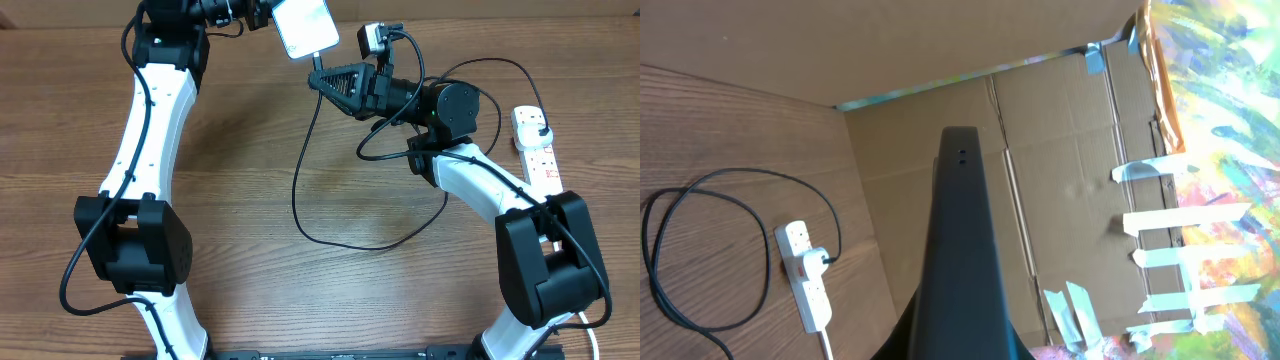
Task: Plug charger to phone and switch on socket
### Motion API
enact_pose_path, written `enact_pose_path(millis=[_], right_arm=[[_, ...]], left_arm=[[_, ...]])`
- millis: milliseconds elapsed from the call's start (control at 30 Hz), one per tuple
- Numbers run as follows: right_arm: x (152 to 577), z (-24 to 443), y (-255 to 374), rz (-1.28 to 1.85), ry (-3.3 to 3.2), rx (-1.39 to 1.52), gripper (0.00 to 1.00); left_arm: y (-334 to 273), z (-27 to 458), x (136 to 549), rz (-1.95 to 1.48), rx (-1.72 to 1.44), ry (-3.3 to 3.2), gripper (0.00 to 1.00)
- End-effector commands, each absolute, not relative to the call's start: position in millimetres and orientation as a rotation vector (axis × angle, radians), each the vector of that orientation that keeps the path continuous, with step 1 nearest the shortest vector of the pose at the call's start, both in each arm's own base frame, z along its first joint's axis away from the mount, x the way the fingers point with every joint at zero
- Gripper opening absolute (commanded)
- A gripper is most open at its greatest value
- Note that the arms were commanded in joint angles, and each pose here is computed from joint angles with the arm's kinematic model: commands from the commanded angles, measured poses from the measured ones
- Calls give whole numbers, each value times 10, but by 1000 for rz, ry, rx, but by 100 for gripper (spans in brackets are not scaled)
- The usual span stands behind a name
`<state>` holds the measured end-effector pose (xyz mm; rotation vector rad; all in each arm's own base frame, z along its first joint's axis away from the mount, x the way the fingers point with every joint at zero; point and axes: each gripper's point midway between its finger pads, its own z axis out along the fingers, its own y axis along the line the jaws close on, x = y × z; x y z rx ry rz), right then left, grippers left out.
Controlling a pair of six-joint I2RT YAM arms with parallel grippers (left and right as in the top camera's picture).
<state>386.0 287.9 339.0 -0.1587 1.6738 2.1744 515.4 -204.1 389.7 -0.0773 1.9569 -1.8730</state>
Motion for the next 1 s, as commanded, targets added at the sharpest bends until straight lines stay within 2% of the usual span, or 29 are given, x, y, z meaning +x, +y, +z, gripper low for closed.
enact_pose_path(millis=[0,467,967], right_arm=[[3918,3463,2854,2169,1642,-133,4],[3919,3463,2853,2169,1642,-133,4],[3936,3472,2848,2168,1634,-121,4]], left_arm=[[-2188,3963,5024,-1918,-1,1970,4],[-2224,3960,4860,-1884,240,1940,4],[-2243,3955,4740,-1924,316,1956,4]])
